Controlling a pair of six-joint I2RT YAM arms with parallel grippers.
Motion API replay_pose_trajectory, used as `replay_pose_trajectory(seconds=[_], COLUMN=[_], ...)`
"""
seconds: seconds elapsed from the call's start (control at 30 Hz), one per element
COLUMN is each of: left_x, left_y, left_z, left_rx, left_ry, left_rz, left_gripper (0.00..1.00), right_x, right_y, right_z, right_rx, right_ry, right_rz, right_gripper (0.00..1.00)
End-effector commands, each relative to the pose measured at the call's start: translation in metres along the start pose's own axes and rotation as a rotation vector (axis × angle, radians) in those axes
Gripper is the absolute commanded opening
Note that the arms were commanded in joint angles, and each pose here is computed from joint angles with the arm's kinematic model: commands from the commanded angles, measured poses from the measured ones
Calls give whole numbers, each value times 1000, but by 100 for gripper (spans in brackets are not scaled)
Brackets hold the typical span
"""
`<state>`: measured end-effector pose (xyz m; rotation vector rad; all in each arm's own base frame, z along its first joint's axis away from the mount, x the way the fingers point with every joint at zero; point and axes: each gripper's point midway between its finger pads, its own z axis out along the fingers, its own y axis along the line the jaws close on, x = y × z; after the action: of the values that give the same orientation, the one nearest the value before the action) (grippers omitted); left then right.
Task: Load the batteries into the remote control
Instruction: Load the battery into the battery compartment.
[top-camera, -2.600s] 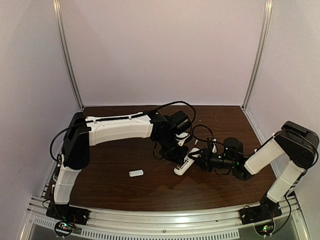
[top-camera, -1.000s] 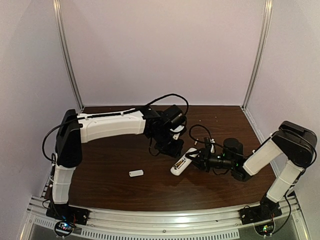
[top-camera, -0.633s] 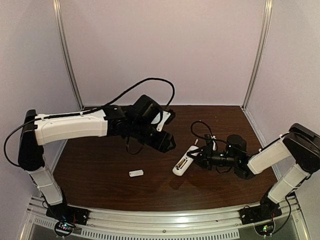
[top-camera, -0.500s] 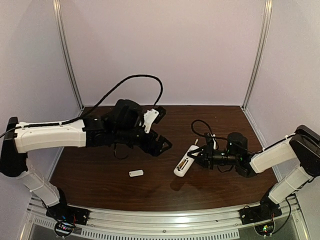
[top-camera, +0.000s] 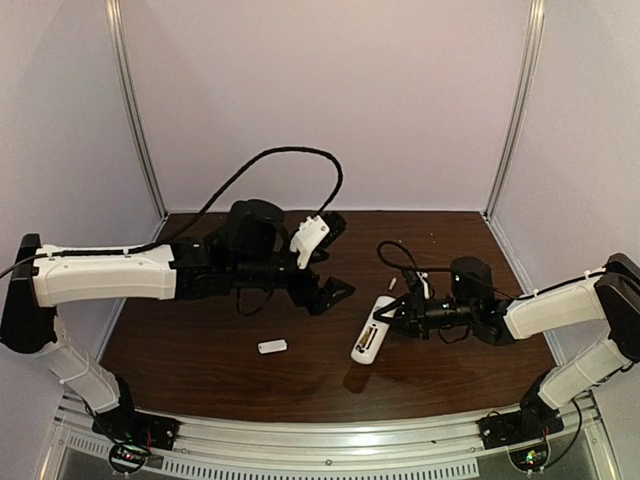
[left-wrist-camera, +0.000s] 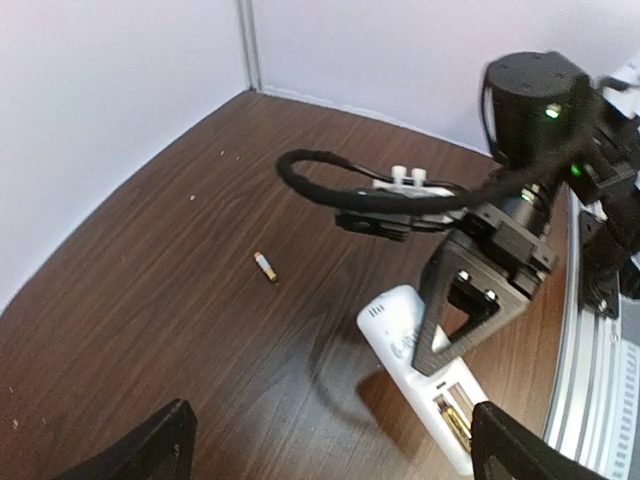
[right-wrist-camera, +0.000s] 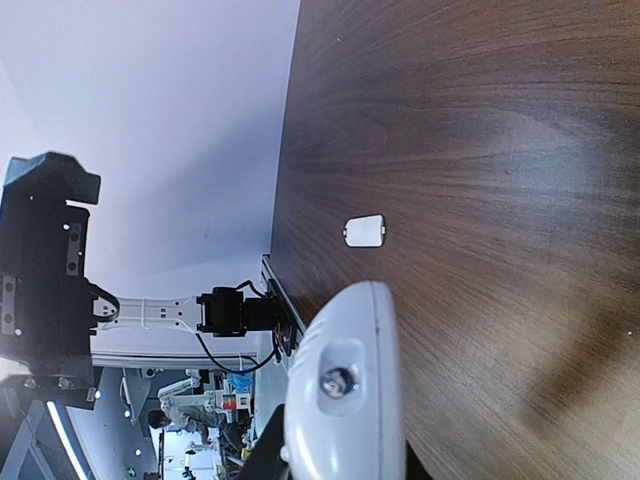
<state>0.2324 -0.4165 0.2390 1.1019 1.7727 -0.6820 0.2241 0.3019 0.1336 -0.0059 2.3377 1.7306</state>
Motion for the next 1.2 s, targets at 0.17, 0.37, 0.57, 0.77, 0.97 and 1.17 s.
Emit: replay_pose_trajectory(seconds=[0.17, 0.37, 0.57, 0.77, 0.97, 1.17], left_x=[11, 29, 60, 71, 78, 78], left_y=[-12, -49, -95, -124, -134, -133], left_z=[11, -24, -26, -14, -2, 7], left_rx=[35, 231, 371, 443, 447, 439], left_ry=[36, 13, 55, 97, 121, 135], left_rz=[-223, 224, 560, 701, 755, 767], left_gripper=[98, 97, 82, 58, 50, 43], right_x=[-5, 6, 17, 22, 27, 30], right_y=[15, 19, 22, 24, 25, 27], right_z=[0, 3, 4, 8, 11, 13], right_rx=[-56, -65, -54, -48, -55, -58], right_ry=[-4, 84, 179, 228, 245, 253], right_rz=[-35, -81, -128, -154, -156, -156], right_gripper=[1, 1, 1, 1, 1, 1])
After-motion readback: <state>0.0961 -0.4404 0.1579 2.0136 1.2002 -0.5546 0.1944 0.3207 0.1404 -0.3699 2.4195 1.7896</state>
